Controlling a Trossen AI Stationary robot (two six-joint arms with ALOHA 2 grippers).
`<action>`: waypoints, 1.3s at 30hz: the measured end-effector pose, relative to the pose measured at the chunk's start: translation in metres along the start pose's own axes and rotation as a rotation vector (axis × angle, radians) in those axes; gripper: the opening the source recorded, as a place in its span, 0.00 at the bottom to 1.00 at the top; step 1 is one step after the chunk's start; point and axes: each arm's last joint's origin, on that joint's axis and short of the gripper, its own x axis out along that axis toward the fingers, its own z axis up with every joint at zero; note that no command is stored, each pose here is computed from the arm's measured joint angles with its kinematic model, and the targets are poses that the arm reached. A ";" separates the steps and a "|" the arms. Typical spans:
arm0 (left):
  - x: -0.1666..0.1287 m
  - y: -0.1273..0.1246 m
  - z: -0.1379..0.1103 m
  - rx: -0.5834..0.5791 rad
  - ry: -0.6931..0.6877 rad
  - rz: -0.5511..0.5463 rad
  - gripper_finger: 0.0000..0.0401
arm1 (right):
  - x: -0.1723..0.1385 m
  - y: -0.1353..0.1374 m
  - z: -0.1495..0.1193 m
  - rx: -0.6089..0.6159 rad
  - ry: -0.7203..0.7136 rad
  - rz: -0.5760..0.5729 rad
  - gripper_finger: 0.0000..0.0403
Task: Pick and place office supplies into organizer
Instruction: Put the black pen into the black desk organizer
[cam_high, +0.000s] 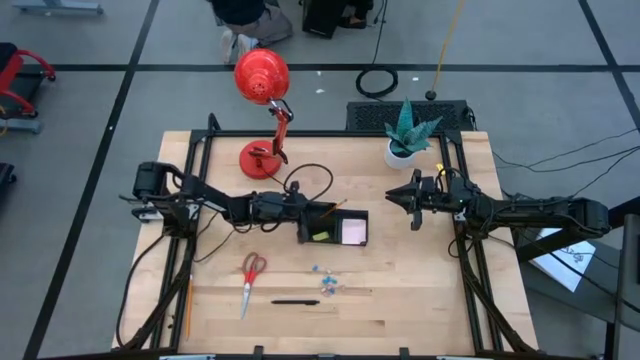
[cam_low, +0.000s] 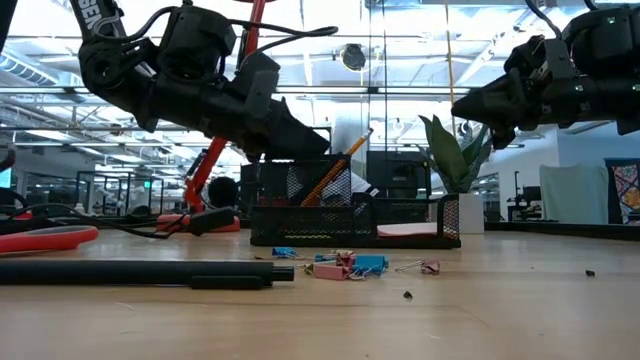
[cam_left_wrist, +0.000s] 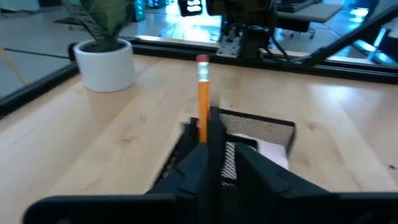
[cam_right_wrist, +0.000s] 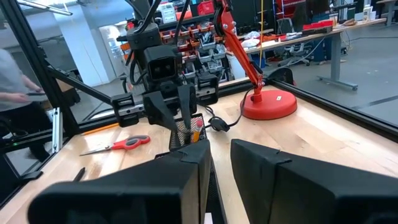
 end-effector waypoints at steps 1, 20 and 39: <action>0.000 0.000 0.000 -0.001 0.001 -0.006 0.25 | 0.000 0.000 0.000 0.000 0.000 0.000 0.15; -0.084 -0.038 0.111 0.230 -0.078 -0.009 0.37 | 0.000 0.000 0.000 0.002 0.003 0.000 0.15; -0.133 -0.133 0.092 0.270 0.232 -0.201 0.01 | 0.000 -0.001 -0.003 0.011 0.033 -0.007 0.15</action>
